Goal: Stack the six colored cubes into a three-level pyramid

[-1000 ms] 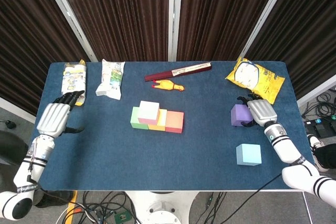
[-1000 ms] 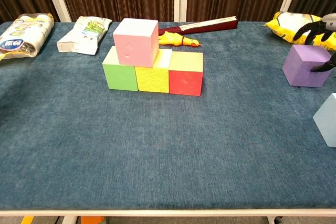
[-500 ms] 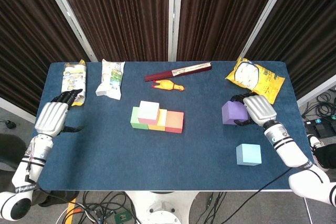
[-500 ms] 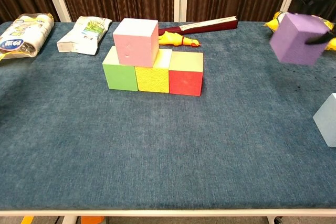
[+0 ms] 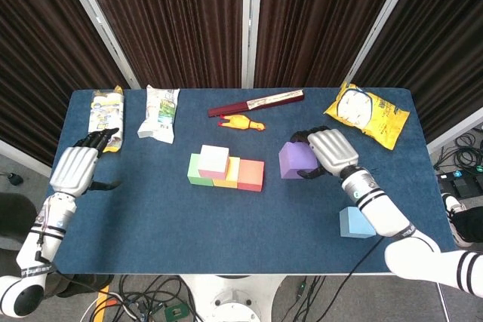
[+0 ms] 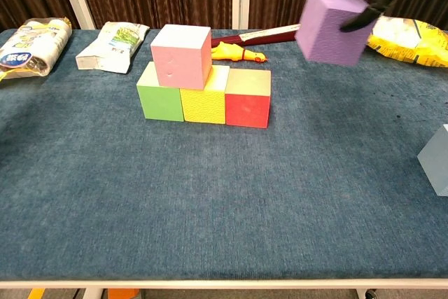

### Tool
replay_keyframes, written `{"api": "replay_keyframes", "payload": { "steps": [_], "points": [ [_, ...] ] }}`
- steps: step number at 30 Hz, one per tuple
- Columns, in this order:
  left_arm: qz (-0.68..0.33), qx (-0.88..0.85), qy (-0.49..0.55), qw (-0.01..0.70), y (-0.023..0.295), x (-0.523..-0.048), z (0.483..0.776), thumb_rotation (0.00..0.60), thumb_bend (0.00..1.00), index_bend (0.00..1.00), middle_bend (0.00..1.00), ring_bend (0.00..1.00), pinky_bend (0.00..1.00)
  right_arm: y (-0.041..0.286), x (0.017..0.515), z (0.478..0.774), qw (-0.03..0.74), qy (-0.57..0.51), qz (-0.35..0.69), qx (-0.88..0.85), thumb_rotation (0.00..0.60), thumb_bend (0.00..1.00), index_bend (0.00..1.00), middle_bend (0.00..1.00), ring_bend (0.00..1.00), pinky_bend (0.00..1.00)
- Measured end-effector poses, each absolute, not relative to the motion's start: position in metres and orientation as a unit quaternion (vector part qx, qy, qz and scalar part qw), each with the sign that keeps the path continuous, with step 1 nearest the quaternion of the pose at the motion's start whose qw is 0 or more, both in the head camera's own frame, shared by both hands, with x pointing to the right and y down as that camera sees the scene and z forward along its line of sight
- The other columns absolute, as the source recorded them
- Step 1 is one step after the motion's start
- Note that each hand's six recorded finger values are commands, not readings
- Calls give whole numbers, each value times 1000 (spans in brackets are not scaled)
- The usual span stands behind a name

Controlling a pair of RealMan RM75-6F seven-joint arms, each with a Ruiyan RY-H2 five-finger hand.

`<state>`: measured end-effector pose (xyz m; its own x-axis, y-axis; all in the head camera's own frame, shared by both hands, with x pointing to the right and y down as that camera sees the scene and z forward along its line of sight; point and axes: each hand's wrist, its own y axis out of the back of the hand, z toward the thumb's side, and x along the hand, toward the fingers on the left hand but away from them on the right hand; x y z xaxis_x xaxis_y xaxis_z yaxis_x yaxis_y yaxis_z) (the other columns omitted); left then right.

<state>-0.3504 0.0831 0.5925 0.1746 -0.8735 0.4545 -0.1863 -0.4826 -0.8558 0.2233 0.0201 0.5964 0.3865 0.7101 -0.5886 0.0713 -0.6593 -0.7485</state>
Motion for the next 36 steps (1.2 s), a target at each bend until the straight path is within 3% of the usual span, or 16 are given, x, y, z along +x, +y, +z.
{"api": "replay_keyframes", "payload": {
  "steps": [16, 36],
  "points": [
    [-517, -689, 391, 324, 83, -354, 595, 600, 20, 101, 127, 98, 255, 27, 141, 617, 325, -239, 498, -767, 600, 203, 358, 537, 268, 213],
    [-516, -689, 394, 321, 83, -357, 597, 600, 20, 101, 127, 98, 255, 27, 108, 635, 322, -251, 517, -752, 600, 160, 289, 533, 262, 165]
  ]
}}
